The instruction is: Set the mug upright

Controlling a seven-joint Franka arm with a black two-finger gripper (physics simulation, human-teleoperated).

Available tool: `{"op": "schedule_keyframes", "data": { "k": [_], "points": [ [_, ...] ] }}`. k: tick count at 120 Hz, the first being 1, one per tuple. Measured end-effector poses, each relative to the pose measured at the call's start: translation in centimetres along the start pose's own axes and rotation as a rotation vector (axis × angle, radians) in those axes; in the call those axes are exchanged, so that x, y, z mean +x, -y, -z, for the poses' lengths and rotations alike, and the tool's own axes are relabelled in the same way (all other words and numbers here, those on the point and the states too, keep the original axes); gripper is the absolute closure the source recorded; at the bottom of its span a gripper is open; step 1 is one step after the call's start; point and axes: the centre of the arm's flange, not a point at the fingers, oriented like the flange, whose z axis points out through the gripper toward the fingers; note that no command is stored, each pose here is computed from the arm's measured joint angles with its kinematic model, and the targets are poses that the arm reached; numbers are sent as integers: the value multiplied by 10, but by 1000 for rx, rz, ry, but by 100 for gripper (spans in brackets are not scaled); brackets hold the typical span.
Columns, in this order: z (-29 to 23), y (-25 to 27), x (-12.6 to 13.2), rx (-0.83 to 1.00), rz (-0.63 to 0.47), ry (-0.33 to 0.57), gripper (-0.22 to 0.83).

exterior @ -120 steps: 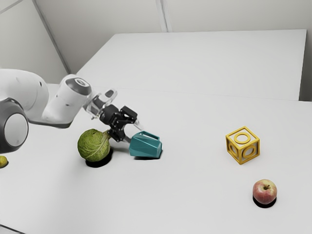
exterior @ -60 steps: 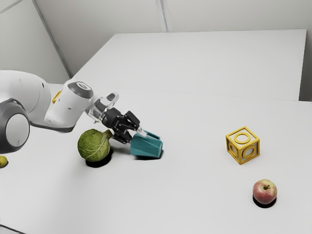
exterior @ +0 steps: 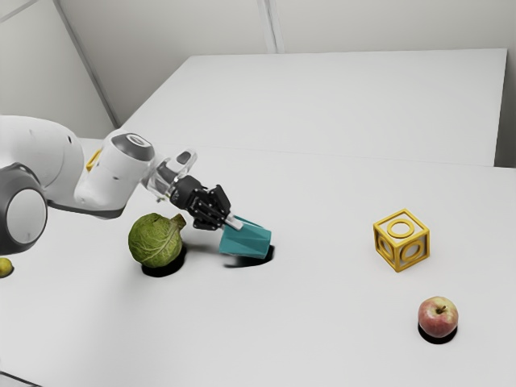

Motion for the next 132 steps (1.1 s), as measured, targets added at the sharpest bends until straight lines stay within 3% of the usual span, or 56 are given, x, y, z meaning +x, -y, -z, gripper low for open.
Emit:
{"op": "schedule_keyframes", "data": {
  "k": [20,44,59,74,87,106,132],
  "points": [
    [7,-16,0,6,-30,-17,77],
    [59,-84,8,122,-201,-69,78],
    [81,-122,27,352,-328,-45,78],
    [50,-129,57,625,-405,48,78],
    [29,-124,68,778,-428,73,78],
    [12,-109,39,882,-396,119,78],
    [-5,-102,35,925,-351,119,78]
  ]
}}
